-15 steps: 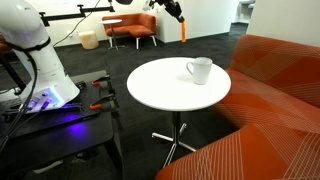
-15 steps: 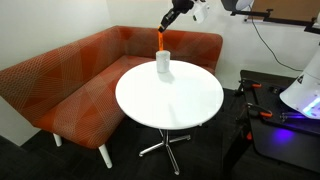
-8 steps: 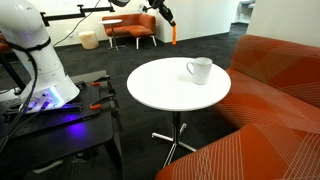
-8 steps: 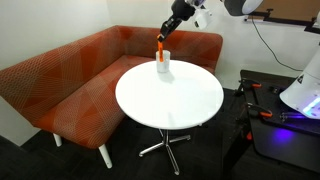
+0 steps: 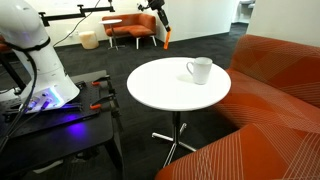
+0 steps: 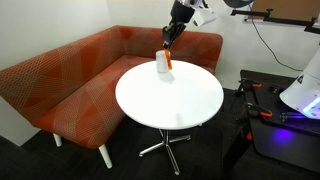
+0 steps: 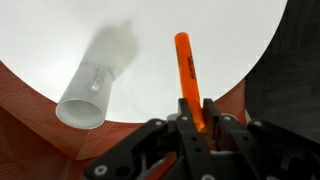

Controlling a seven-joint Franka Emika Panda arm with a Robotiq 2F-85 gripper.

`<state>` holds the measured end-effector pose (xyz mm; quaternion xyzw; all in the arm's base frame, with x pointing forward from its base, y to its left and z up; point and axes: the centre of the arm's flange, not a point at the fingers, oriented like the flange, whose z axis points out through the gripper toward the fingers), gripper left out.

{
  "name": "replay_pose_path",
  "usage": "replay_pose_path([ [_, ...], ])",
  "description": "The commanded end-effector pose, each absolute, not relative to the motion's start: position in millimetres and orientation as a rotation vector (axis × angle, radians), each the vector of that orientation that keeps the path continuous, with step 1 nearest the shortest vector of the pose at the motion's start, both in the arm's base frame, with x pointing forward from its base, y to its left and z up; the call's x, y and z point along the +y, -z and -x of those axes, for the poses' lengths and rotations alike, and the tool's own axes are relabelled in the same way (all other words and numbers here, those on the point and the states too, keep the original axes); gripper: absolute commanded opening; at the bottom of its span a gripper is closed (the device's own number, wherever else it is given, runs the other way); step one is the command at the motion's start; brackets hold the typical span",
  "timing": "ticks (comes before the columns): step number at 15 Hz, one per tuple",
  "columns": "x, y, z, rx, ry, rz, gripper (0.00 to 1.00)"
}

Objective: Place the marker on the table

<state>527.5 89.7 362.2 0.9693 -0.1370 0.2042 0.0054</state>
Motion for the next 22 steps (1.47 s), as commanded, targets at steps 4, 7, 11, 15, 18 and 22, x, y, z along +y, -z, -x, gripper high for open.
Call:
replay_pose_path([
  [4, 102, -367, -568, -0.559, -0.391, -3.084, 0.05],
  [7, 108, -354, -583, -0.625, -0.274, -3.082, 0.05],
  [11, 126, -326, -600, -0.641, -0.111, -3.082, 0.05],
  [15, 137, -302, -618, -0.690, 0.001, -3.036, 0.05],
  [18, 134, -288, -630, -0.737, 0.085, -3.000, 0.05],
  [22, 129, -273, -640, -0.792, 0.197, -2.955, 0.05],
])
